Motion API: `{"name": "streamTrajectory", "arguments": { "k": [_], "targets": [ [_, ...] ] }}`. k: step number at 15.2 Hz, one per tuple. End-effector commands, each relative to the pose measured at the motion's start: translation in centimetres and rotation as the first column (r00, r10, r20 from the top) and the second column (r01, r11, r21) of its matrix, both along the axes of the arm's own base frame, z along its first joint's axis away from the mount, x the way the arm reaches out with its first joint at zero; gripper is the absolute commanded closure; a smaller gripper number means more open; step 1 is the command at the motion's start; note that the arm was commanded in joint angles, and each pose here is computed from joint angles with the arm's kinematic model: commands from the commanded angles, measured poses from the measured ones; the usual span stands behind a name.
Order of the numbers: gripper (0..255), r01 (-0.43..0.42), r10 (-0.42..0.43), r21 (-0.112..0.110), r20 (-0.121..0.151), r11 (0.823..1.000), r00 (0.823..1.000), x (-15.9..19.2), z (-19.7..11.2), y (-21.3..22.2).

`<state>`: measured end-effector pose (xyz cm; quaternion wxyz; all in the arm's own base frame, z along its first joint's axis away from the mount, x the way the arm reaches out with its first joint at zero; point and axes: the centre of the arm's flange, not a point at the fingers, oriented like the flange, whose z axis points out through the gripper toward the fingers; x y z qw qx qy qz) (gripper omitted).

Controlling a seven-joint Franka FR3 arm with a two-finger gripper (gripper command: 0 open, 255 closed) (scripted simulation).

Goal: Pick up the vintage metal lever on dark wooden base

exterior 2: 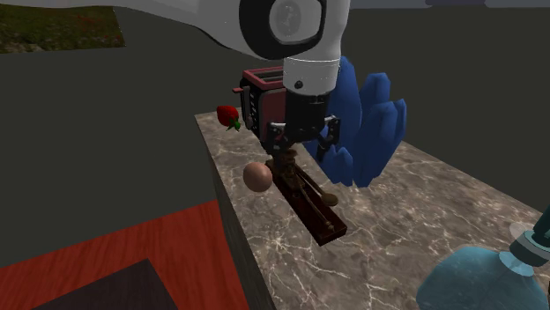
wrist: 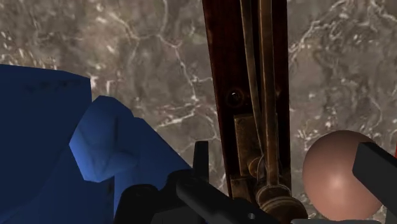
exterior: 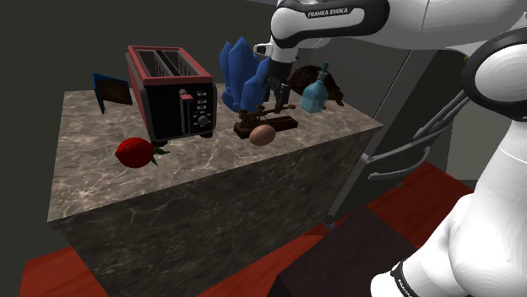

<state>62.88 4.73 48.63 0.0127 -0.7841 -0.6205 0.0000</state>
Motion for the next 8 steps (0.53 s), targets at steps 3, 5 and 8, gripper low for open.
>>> {"name": "streamTrajectory", "arguments": {
  "k": [3, 5, 8],
  "targets": [
    [0, -0.009, 0.009, 0.001, -0.008, 1.000, 1.000, 0.1, -2.7, 0.5],
    [0, -0.009, 0.009, 0.001, -0.008, 1.000, 1.000, 0.1, -3.0, 0.5],
    [255, -0.009, 0.009, 0.001, -0.008, 1.000, 1.000, -0.6, -3.2, 0.6]
  ]
}}
